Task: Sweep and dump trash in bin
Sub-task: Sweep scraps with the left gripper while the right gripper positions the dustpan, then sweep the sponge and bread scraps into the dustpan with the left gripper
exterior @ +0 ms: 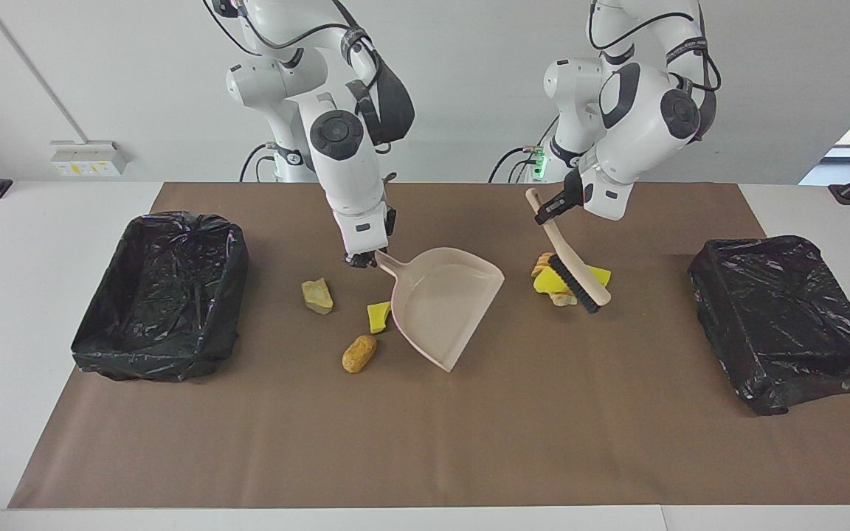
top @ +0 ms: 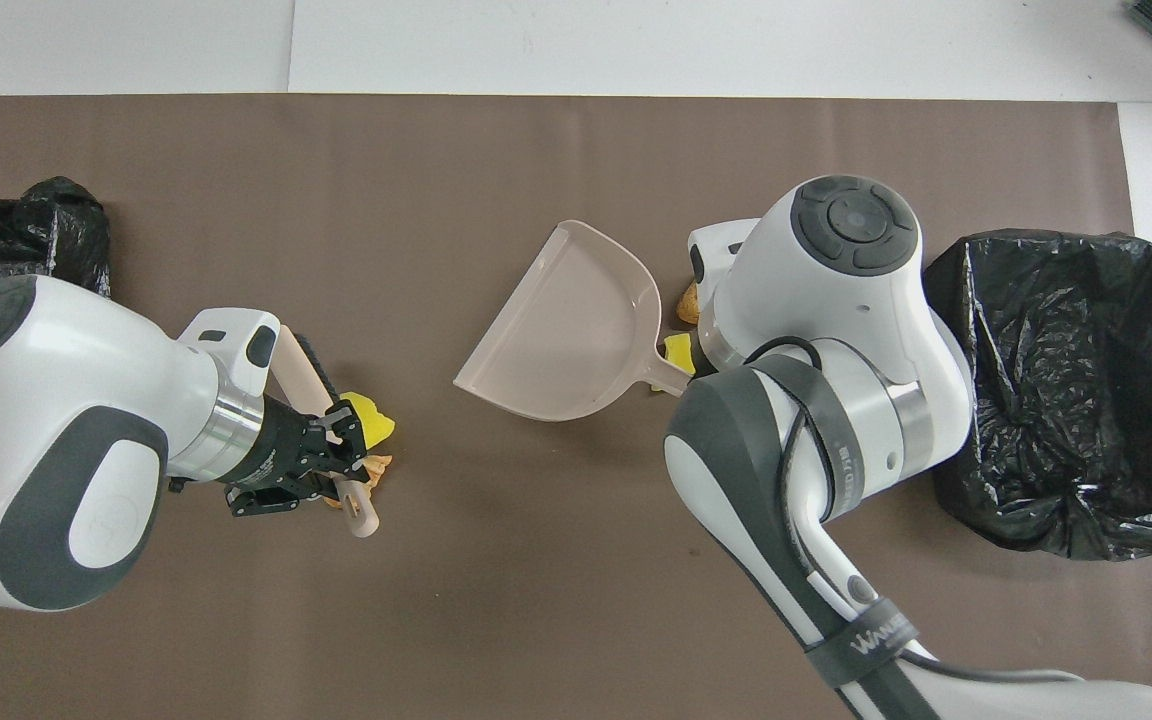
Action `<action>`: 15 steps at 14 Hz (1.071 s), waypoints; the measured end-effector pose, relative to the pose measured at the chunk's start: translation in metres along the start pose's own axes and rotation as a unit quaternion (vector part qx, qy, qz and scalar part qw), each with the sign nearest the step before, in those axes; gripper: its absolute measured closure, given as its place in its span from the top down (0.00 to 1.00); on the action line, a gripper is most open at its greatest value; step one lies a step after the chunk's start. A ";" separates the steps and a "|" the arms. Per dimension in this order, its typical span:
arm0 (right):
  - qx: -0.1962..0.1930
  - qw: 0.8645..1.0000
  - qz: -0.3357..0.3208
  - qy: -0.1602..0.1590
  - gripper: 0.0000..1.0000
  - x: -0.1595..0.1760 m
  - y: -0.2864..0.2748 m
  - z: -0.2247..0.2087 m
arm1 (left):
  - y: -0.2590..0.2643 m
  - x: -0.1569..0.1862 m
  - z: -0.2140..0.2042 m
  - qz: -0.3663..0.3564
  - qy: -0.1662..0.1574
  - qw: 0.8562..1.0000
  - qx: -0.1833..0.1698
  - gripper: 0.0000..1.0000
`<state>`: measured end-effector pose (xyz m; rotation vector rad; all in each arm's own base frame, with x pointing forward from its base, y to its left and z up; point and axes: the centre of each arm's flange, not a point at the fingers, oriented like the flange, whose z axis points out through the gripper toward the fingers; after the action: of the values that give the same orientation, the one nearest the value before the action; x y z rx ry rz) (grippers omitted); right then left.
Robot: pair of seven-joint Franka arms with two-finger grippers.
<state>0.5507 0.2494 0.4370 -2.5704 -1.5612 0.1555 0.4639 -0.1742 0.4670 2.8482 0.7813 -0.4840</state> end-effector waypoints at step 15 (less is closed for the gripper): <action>-0.060 0.992 -0.111 -0.031 0.31 0.021 -0.067 0.065 | -0.123 0.023 0.076 0.187 0.041 0.962 0.195 0.26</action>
<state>0.4920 0.3019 0.3836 -2.4758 -1.9198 0.1215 0.3983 -0.0757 0.3812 3.2862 0.1479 -0.5125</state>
